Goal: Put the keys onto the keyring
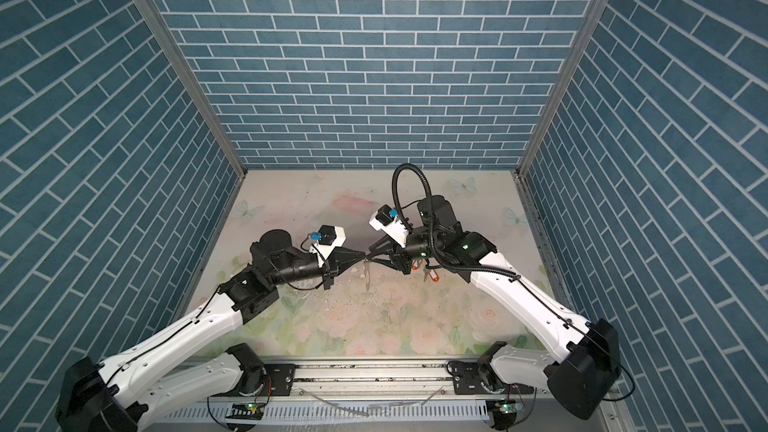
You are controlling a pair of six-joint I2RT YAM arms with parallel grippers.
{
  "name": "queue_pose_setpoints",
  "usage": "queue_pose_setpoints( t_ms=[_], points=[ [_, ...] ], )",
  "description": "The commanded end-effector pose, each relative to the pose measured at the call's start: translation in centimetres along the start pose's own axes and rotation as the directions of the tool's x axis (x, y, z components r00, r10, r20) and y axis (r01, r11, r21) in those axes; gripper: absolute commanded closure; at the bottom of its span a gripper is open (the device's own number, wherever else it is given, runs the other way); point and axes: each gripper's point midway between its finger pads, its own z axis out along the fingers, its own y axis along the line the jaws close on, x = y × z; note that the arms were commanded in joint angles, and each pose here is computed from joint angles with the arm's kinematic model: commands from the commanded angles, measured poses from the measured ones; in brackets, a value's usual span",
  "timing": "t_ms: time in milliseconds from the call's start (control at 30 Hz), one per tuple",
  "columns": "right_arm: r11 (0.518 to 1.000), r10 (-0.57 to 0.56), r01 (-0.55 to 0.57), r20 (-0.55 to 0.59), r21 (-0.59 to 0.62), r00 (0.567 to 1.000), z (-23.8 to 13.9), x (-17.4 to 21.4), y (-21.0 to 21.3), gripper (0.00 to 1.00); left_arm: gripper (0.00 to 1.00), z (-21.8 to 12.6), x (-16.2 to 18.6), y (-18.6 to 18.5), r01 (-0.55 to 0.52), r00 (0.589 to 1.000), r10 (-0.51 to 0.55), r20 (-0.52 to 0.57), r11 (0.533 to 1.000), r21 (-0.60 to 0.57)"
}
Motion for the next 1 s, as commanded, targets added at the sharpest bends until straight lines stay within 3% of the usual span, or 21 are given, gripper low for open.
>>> queue_pose_setpoints(
  t_ms=[0,400,600,967],
  points=[
    [1.0,0.008,-0.008,0.039,0.004,0.999,0.1,0.0,-0.1,0.72,1.0,-0.4,-3.8,0.0,-0.026,0.984,0.028,0.178,1.0,-0.011],
    [0.999,0.021,-0.027,0.127,0.045,0.992,-0.4,-0.4,-0.5,0.73,1.0,-2.3,-5.7,0.8,-0.011,0.898,0.047,0.437,0.996,-0.084],
    [0.998,0.024,-0.033,0.187,0.045,0.982,-0.3,-1.1,-0.8,0.75,1.0,-2.4,-6.2,0.8,-0.01,0.871,0.043,0.489,0.998,-0.07],
    [1.0,-0.004,-0.003,0.261,0.028,0.965,-0.1,-3.2,-0.9,0.81,1.0,-1.9,-6.1,0.8,-0.002,0.865,0.02,0.502,0.999,-0.037]
  ],
)
